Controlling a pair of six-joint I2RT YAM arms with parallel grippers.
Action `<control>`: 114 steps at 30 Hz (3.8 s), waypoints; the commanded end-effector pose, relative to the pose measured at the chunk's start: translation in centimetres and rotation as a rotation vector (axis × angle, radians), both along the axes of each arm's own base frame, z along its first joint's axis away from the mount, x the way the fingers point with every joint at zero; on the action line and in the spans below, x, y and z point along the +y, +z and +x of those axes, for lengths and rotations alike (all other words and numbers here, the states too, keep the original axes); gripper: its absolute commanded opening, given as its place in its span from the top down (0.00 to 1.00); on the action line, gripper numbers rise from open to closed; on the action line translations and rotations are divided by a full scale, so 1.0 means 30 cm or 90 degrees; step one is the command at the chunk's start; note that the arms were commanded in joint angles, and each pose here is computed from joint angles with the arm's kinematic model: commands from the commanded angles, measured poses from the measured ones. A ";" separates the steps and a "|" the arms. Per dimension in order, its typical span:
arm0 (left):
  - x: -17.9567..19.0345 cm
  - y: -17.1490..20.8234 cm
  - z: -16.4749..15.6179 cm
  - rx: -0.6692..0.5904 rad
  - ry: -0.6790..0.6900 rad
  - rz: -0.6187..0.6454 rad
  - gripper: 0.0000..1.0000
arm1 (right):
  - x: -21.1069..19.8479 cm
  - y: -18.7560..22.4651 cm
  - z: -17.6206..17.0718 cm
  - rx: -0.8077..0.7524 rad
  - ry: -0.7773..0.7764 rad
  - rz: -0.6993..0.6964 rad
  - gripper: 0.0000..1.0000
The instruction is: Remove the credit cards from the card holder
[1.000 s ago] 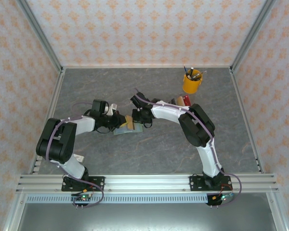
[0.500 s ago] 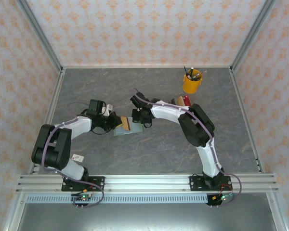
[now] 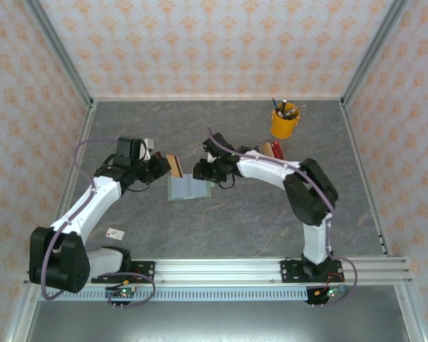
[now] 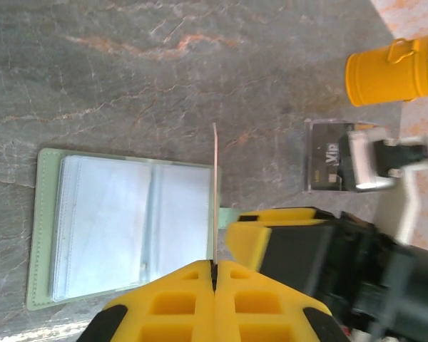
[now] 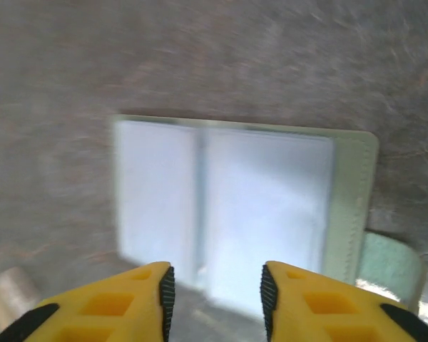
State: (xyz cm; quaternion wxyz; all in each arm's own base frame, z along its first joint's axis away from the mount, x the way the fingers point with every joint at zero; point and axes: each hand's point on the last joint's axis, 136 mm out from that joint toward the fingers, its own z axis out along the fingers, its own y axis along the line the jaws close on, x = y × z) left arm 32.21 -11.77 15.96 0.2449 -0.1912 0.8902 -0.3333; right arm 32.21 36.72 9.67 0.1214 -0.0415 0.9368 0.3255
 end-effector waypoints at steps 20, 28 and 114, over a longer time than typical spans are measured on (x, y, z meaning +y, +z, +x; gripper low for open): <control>-0.230 0.323 0.016 -0.115 -0.082 -0.247 1.00 | 0.014 0.520 -0.016 -0.038 0.086 0.492 0.34; -0.216 0.302 0.014 -0.104 -0.075 -0.221 1.00 | 0.004 0.550 -0.018 -0.064 0.086 0.506 0.68; 0.295 -0.188 -0.181 0.181 0.117 0.361 0.00 | -0.089 0.039 -0.001 -0.132 -0.012 -0.203 0.48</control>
